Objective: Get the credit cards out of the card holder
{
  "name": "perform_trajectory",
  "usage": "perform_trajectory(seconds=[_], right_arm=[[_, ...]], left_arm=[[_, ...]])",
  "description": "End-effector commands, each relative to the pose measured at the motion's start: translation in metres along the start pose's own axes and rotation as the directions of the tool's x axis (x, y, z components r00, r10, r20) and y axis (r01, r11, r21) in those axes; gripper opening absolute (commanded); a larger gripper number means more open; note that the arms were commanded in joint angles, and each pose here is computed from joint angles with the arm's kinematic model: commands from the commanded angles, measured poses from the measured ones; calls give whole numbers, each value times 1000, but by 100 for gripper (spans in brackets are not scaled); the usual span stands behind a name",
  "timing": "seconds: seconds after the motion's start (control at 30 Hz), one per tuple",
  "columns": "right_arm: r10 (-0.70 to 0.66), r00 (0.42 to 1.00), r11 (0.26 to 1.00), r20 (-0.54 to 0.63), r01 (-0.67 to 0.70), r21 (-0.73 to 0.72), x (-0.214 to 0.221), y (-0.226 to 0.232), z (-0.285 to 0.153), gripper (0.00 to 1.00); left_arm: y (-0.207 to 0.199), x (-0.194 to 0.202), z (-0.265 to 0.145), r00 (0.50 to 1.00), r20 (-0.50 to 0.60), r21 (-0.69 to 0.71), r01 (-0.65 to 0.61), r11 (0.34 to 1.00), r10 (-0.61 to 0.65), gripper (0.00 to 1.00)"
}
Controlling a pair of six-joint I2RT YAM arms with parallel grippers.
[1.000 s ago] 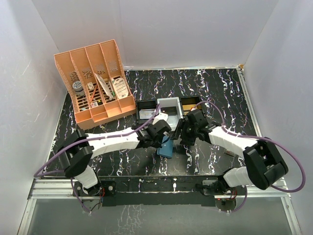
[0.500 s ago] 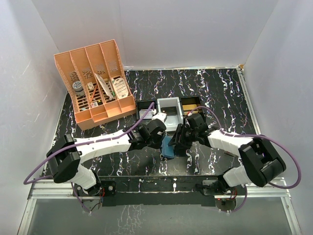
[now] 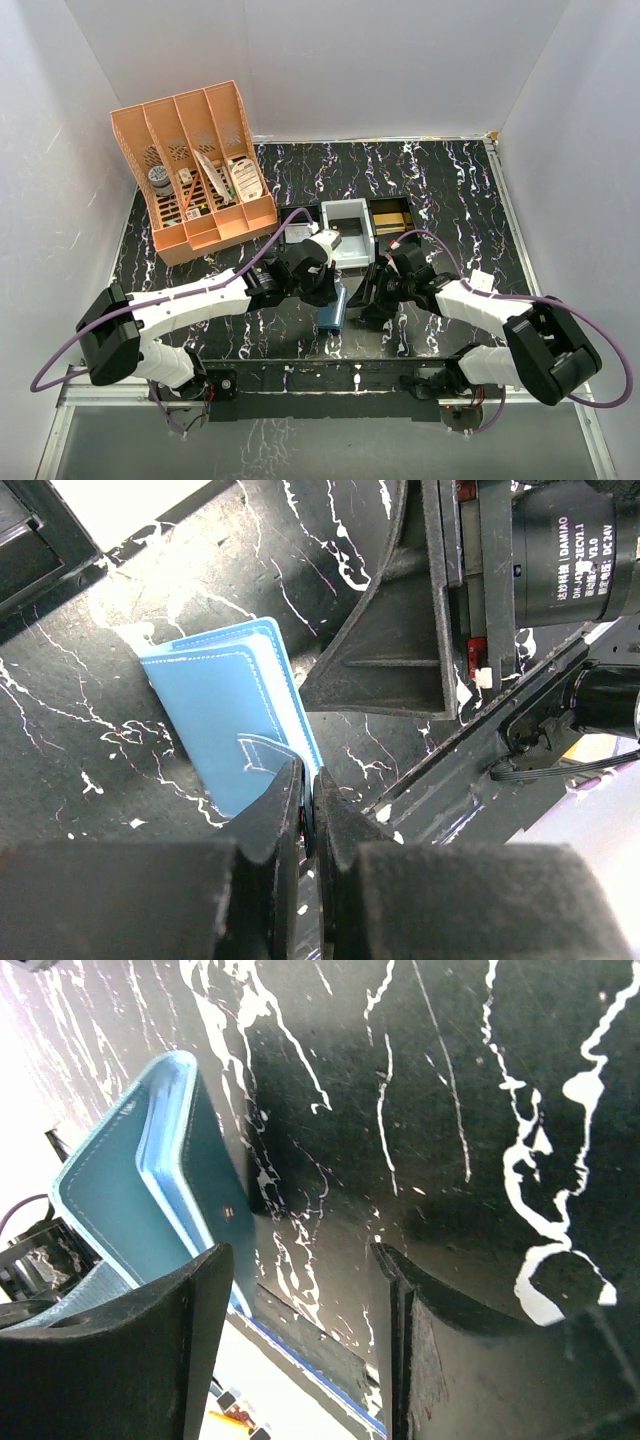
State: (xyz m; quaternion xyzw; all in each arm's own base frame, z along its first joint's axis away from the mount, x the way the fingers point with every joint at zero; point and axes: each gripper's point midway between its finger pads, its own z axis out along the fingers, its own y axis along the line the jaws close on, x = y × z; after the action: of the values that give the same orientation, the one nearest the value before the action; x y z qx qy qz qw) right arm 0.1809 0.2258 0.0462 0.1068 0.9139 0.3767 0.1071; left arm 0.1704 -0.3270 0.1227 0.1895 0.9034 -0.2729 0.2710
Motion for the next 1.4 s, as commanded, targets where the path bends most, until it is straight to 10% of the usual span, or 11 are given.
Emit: perform_trajectory(seconds=[0.0, 0.4, 0.7, 1.37], right_arm=[[-11, 1000, 1000, 18, 11, 10, -10, 8, -4, 54], [-73, 988, 997, 134, 75, -9, -40, 37, -18, 60], [-39, 990, 992, 138, 55, -118, -44, 60, -17, 63], [-135, 990, 971, 30, 138, -193, -23, 92, -11, 53]], left_arm=[[-15, -12, -10, 1000, 20, 59, -16, 998, 15, 0], [11, -10, -25, 998, 63, -54, 23, 998, -20, 0], [110, 26, -37, 996, 26, -489, 90, 868, -88, 0], [135, 69, -39, 993, -17, -495, 94, 864, -117, 0]])
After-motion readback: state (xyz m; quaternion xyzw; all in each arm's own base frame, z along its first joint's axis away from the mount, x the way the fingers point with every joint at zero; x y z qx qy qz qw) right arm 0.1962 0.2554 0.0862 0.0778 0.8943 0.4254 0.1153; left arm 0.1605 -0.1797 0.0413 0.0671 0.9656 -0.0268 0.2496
